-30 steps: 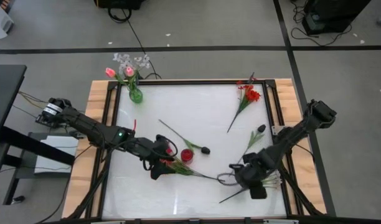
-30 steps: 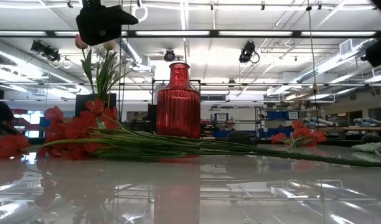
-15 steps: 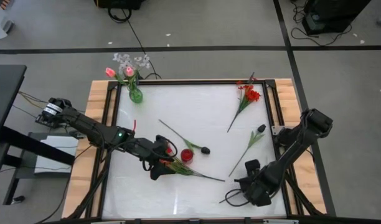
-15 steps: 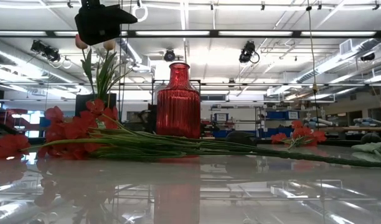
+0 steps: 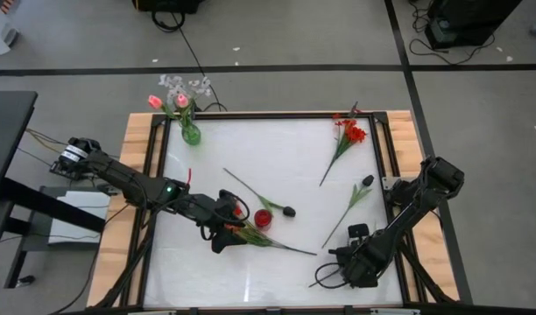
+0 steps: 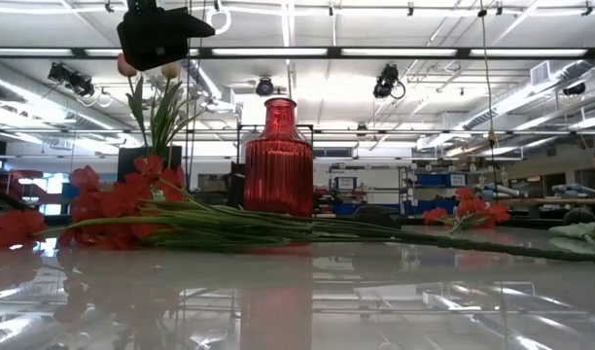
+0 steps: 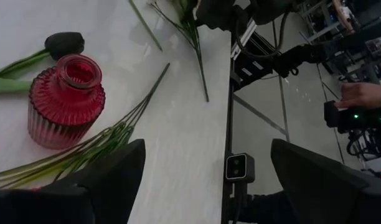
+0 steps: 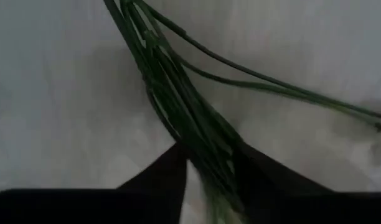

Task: Sort flowers into vase by color
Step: Put the white flowers into the green flower vase

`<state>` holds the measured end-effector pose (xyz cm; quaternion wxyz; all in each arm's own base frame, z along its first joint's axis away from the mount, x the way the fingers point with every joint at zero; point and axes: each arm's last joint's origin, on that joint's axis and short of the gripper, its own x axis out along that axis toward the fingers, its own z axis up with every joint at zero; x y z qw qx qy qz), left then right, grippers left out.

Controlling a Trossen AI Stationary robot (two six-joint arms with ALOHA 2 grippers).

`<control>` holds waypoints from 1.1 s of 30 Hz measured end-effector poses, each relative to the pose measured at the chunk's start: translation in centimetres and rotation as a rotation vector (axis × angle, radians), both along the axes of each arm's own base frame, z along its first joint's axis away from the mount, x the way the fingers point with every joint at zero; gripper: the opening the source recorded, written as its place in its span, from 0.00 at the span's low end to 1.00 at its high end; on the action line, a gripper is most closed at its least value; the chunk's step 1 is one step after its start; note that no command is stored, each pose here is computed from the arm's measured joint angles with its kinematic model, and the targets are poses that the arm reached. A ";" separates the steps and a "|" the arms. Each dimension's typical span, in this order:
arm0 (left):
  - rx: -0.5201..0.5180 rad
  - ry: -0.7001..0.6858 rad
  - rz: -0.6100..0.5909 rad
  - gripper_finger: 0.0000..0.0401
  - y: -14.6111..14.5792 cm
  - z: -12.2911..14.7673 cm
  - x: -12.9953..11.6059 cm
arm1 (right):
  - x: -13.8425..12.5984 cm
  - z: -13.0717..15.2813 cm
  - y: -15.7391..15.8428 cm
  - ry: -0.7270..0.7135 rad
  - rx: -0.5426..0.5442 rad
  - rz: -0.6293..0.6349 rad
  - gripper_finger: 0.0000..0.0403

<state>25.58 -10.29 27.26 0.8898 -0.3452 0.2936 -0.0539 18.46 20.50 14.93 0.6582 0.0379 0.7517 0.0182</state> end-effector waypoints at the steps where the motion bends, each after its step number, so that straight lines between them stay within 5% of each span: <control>1: 0.002 -0.001 0.002 0.88 0.0 0.0 0.0 | 0.1 0.2 -0.1 0.013 0.022 -0.013 0.26; 7: 0.007 -0.002 0.001 0.88 0.0 0.0 0.0 | 1.0 1.4 -0.7 0.074 0.185 -0.100 0.03; 17: 0.057 -0.023 -0.030 0.83 -0.2 0.0 -0.1 | 4.4 7.3 -3.0 -0.011 0.612 -0.565 0.03; 23: 0.167 -0.171 -0.127 0.75 -0.9 0.9 0.1 | 6.6 12.3 -6.3 -0.135 0.926 -0.891 0.09; 28: 0.418 -0.406 -0.174 0.70 -0.9 2.3 0.6 | 8.0 14.6 -9.3 -0.168 1.096 -1.109 0.10; 33: 0.738 -0.606 -0.131 0.66 -0.8 3.8 0.9 | 9.3 16.3 -11.1 -0.221 1.284 -1.185 0.06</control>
